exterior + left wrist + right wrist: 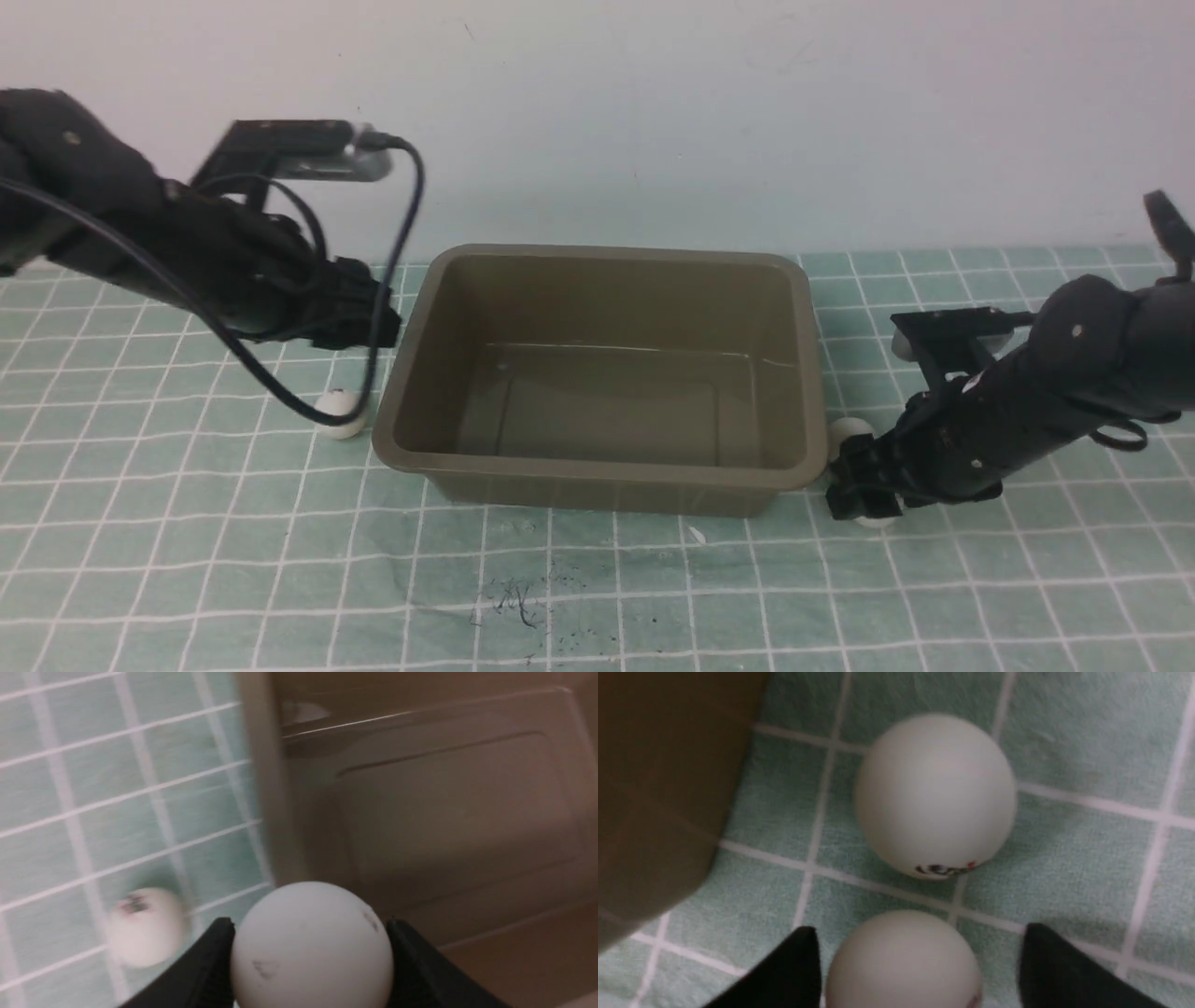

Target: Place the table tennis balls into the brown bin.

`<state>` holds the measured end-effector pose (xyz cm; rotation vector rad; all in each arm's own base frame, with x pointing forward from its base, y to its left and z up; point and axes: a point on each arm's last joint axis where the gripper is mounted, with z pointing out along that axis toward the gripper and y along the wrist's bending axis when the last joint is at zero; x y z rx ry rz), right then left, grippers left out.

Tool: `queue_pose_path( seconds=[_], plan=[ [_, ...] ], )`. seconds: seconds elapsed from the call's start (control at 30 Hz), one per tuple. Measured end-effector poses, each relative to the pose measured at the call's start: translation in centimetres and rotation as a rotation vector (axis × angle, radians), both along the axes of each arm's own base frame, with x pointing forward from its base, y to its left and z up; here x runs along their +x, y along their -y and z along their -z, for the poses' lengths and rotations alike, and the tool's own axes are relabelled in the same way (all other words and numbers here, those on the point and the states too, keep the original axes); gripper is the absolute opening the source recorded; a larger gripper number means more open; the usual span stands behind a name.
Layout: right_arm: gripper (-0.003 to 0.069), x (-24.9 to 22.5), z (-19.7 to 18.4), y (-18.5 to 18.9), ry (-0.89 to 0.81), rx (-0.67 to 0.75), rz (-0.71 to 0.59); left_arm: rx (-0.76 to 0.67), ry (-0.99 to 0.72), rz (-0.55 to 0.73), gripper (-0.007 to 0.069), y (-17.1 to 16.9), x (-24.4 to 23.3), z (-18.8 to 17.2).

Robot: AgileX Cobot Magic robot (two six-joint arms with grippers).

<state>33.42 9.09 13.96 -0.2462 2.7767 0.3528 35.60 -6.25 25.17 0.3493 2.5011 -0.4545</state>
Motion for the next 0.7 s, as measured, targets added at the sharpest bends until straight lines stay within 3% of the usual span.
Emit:
queue_pose_path(
  seconds=[0.03,0.13,0.23,0.33,0.4,0.5,0.57,0.67,0.7],
  plan=[
    [0.0342,-0.1,0.0,0.0,-0.014,0.003,0.007,-0.002,-0.014,0.024,0.0353,0.9,0.2,0.6],
    [0.0362,-0.6,-1.1,0.0,-0.046,0.012,0.011,0.001,-0.061,0.06,0.0379,2.3,0.6,2.5],
    [0.0362,-1.3,-4.2,-0.3,-0.026,0.044,-0.001,-0.001,-0.085,0.074,0.0498,3.1,1.0,3.4],
    [0.0362,-1.3,-9.4,-1.6,0.111,0.091,-0.041,-0.003,-0.065,0.072,0.0613,3.2,1.7,2.8],
    [0.0362,-0.4,-12.0,-3.1,0.197,0.118,-0.078,-0.024,-0.046,0.033,0.0624,2.6,2.4,1.2],
    [0.0362,0.9,-13.6,-5.0,0.242,0.138,-0.122,-0.038,-0.03,-0.046,0.0534,0.6,2.8,-1.4],
    [0.0372,1.5,-13.7,-5.8,0.247,0.143,-0.14,-0.029,-0.028,-0.086,0.0428,-0.7,2.7,-2.5],
    [0.0482,3.3,-13.6,-7.6,0.226,0.145,-0.186,0.028,-0.025,-0.152,0.0109,-3.7,2.5,-3.4],
    [0.0507,3.4,-13.6,-7.7,0.216,0.141,-0.194,0.039,-0.026,-0.162,0.0077,-4.2,2.5,-3.4]
  ],
)
